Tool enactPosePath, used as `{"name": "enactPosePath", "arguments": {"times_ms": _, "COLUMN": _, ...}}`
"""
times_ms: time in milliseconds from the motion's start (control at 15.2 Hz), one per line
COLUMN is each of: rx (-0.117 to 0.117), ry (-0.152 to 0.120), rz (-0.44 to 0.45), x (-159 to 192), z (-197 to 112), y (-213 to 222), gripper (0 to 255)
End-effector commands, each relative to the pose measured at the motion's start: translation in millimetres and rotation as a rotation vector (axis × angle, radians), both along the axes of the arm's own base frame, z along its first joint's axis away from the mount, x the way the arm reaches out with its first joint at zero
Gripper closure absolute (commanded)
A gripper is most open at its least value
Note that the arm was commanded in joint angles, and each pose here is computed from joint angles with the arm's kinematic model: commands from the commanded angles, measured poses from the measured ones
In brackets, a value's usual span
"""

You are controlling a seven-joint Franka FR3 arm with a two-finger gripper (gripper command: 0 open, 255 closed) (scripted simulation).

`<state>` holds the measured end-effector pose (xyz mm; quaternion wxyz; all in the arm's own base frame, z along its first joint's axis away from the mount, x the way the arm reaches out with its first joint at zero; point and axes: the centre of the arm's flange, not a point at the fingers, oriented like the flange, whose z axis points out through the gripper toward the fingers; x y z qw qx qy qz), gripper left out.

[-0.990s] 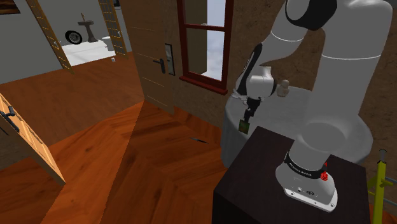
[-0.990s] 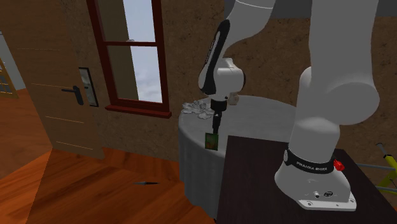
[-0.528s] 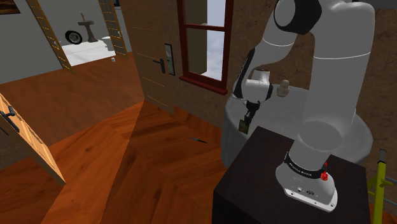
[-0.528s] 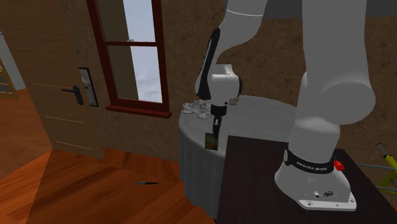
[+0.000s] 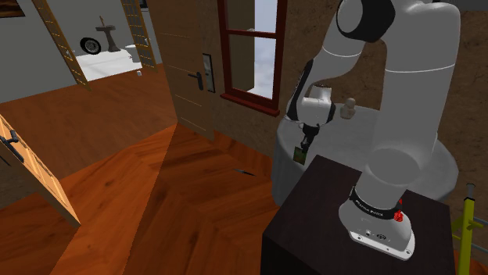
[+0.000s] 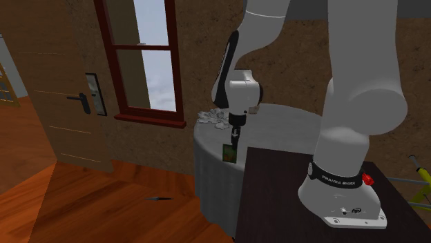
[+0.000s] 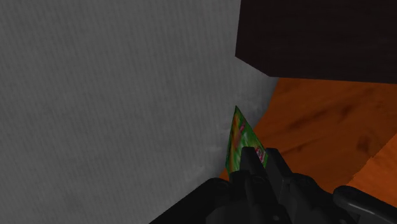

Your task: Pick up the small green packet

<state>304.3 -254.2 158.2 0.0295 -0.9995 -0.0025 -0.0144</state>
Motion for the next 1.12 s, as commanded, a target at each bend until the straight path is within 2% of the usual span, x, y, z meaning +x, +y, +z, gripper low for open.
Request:
{"name": "enactPosePath", "arguments": {"times_ms": 0, "rx": 0.0, "ry": 0.0, "rz": 0.0, "x": 0, "z": 5, "y": 0, "gripper": 255}}
{"name": "enactPosePath", "arguments": {"times_ms": 924, "rx": 0.0, "ry": 0.0, "rz": 0.0, "x": 0, "z": 79, "y": 0, "gripper": 255}}
{"name": "enactPosePath", "arguments": {"times_ms": 1056, "rx": 0.0, "ry": 0.0, "rz": 0.0, "x": 0, "z": 80, "y": 0, "gripper": 255}}
